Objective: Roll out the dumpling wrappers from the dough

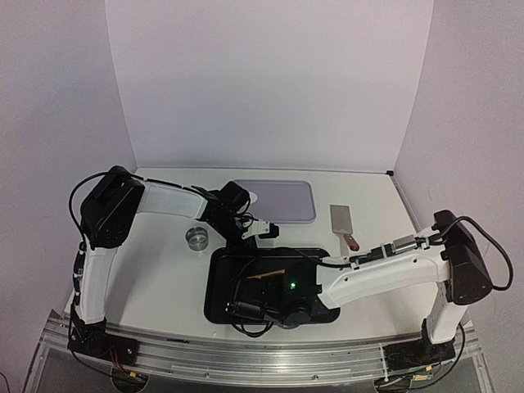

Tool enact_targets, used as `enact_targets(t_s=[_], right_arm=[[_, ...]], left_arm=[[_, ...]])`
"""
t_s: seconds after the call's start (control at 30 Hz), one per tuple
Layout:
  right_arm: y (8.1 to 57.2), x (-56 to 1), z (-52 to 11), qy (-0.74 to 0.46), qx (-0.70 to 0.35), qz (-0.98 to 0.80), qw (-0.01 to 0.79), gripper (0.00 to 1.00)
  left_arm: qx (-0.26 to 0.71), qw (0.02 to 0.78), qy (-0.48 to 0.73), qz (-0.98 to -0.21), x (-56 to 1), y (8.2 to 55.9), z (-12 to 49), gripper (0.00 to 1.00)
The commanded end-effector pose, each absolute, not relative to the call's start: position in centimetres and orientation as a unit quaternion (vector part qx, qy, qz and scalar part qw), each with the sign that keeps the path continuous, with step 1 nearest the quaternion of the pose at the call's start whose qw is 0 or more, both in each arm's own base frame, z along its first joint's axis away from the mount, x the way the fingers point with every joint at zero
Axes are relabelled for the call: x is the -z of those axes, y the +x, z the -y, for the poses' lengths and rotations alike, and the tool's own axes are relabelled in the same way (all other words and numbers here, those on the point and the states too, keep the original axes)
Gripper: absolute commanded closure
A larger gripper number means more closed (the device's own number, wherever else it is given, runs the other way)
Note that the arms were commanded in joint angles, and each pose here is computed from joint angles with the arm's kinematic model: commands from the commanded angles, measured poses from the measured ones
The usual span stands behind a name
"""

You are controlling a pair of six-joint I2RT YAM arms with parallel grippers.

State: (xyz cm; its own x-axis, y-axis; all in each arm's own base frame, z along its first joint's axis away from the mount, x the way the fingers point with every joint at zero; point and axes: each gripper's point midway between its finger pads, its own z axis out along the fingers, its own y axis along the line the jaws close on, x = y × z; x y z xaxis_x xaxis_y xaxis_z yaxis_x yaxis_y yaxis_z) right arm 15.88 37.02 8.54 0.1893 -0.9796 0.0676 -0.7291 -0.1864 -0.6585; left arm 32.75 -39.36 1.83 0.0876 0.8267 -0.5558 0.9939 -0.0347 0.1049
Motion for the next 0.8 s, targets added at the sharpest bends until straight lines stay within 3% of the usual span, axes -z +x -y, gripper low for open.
enact_targets(t_s=[0.0,0.23,0.57,0.77], right_arm=[[12.0,-1.5,-31.7,-0.782,0.206,-0.585,0.056,1.0],[7.8,-2.8,-29.6,-0.78,0.207,-0.588,0.052,1.0],[12.6,-2.9,-32.1,-0.779,0.212,-0.585,0.076,1.0],[8.1,-3.2,-30.3,-0.774,0.196,-0.599,0.059,1.0]], left_arm=[[0.092,0.27,0.723,-0.629,-2.0,35.1,38.1,1.0],[0.09,0.272,0.724,-0.628,-2.0,35.2,38.1,1.0],[0.084,0.272,0.728,-0.624,-1.9,35.3,37.9,1.0],[0.078,0.277,0.731,-0.619,-2.1,35.6,38.1,1.0]])
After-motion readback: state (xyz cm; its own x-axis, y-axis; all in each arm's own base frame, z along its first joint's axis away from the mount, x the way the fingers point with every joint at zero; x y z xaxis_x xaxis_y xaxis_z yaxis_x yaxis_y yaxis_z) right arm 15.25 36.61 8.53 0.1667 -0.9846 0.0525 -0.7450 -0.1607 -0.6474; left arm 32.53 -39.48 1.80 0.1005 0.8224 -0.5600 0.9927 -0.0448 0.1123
